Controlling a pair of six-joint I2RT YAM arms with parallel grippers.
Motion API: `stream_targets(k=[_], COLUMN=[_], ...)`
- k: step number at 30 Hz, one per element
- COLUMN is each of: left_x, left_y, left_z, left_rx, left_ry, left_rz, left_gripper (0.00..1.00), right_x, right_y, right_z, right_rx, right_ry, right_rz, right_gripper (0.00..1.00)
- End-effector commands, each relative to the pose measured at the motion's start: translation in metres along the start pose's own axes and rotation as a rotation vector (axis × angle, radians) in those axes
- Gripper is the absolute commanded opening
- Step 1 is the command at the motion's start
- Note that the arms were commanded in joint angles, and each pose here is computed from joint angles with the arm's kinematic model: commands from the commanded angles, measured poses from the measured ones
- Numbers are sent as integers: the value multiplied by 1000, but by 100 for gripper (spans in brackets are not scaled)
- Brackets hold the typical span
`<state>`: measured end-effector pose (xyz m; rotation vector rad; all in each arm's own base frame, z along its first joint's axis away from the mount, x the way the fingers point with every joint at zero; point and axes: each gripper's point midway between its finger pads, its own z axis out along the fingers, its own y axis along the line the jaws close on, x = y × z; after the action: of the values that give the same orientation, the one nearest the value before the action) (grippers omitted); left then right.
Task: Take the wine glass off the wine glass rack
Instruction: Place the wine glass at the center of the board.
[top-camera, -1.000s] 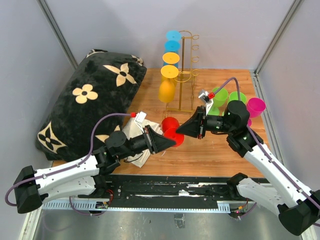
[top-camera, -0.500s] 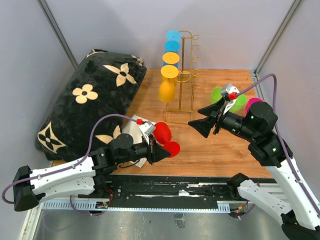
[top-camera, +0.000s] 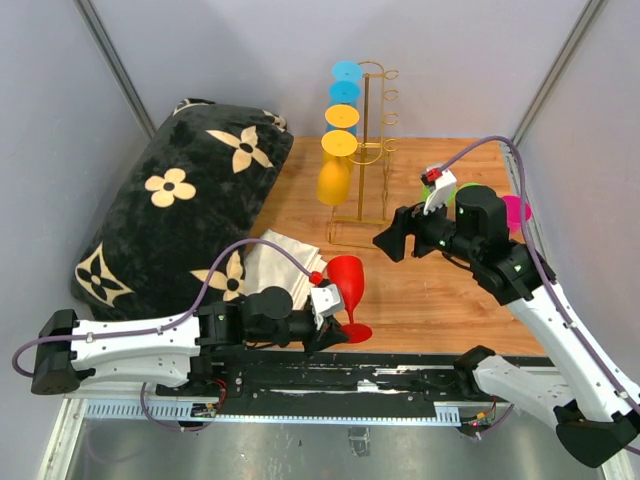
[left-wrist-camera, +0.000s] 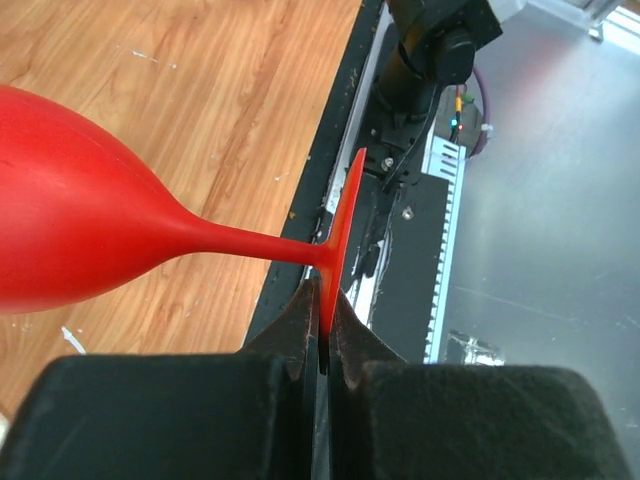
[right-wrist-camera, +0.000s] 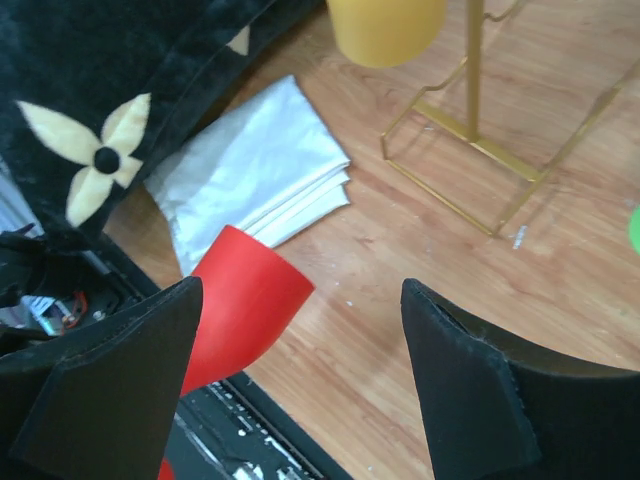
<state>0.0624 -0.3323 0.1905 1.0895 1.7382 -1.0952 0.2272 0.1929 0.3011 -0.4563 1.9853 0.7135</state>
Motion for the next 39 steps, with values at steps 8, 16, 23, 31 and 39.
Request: stream_targets(k=[8,16,23,31,39], left_x=[-13,-8,-11,-16,-10], left_y=[-22,-27,-31,-27,-17], left_z=[-9,-26,-36,-39,-44], left_rx=[154,213,236,202,148], left_ry=[-98,-156,-155,-129,-69], left_rz=[238,390,427,418,406], left_gripper=[1,1,0,0,0], right_x=[15,21,38,44,45], right_y=[43,62,88,105,115], right_z=[7,11,5,-1,-4], right_rx=[-269,-477,-711,-847,-920], right_ry=[84,131,275,337,386], right_rz=[55,168,230,225,237], right_gripper=[80,79,69,61,48])
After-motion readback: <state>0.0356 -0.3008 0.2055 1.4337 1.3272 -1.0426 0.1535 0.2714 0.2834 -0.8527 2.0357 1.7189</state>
